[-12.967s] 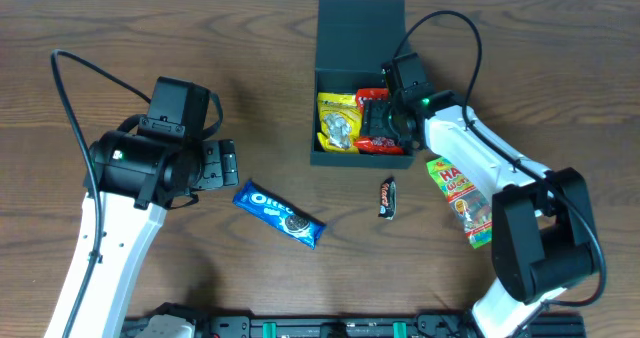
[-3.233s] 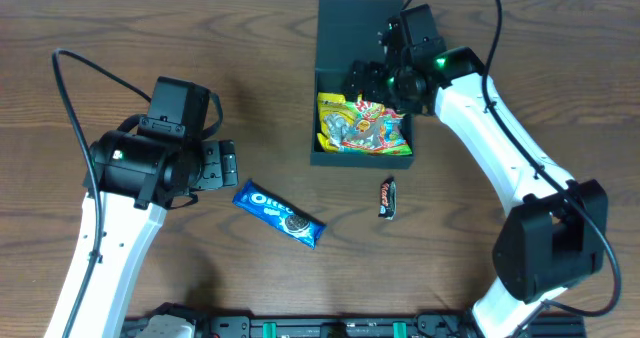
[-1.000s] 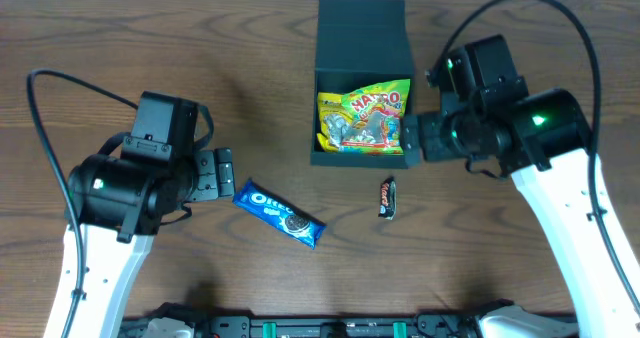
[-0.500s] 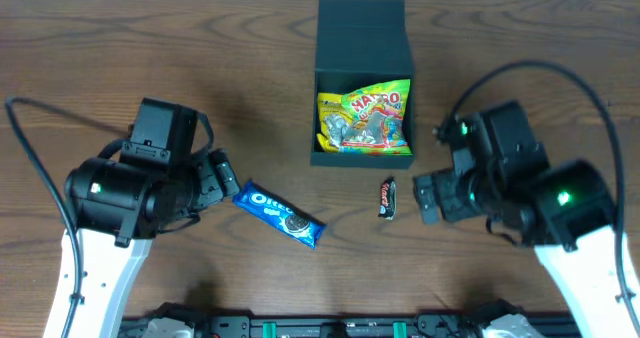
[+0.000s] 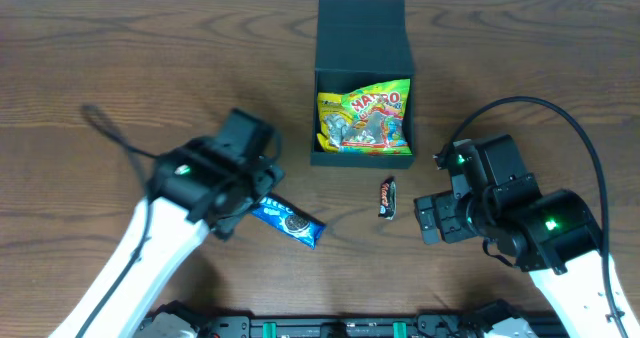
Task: Pack container
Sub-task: 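Withdraw the right gripper and reach the left gripper to the Oreo pack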
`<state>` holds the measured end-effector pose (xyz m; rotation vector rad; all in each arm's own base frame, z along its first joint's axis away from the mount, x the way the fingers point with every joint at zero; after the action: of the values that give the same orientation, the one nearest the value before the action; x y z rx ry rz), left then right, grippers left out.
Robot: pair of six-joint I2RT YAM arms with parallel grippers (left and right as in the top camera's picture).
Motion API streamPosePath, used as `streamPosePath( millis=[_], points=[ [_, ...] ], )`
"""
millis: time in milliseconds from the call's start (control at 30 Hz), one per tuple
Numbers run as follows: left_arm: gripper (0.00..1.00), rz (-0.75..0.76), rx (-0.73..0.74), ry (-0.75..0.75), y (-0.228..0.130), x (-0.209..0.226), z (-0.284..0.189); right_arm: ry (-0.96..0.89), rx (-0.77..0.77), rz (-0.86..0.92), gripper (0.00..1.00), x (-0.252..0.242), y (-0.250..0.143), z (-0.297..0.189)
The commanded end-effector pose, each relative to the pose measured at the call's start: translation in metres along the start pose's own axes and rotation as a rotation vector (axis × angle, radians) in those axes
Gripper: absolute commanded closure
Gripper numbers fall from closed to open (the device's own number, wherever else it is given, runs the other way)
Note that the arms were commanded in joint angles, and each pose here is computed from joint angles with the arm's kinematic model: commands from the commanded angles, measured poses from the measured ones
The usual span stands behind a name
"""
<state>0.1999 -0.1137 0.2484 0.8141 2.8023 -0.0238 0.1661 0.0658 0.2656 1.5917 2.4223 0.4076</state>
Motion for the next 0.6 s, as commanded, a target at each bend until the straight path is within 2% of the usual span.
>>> streamPosePath(
  millis=[0,300,567],
  points=[
    [0.05,-0.075,-0.001,0.068,-0.005,-0.005,0.022,-0.001,-0.006,-0.002,0.01,0.002,-0.001,-0.001],
    [0.05,-0.056,0.091,0.256,-0.016,-0.018,0.080,0.006,-0.003,-0.002,0.01,0.003,-0.002,-0.001],
    [0.05,0.056,0.087,0.229,-0.033,-0.027,0.106,0.006,-0.002,-0.002,0.01,0.003,-0.002,-0.001]
  ],
)
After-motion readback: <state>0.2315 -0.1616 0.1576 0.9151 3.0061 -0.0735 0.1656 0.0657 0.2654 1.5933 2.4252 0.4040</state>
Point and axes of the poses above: each gripper's point midway between its finger pads, its own z axis out along the fingers, its own x axis along the line the jaws close on, y = z × x, the point moved 9 cm from there along -z, back along the fingers, and after that the axes turned 10 degrees about -z, right-handed, at the moved point
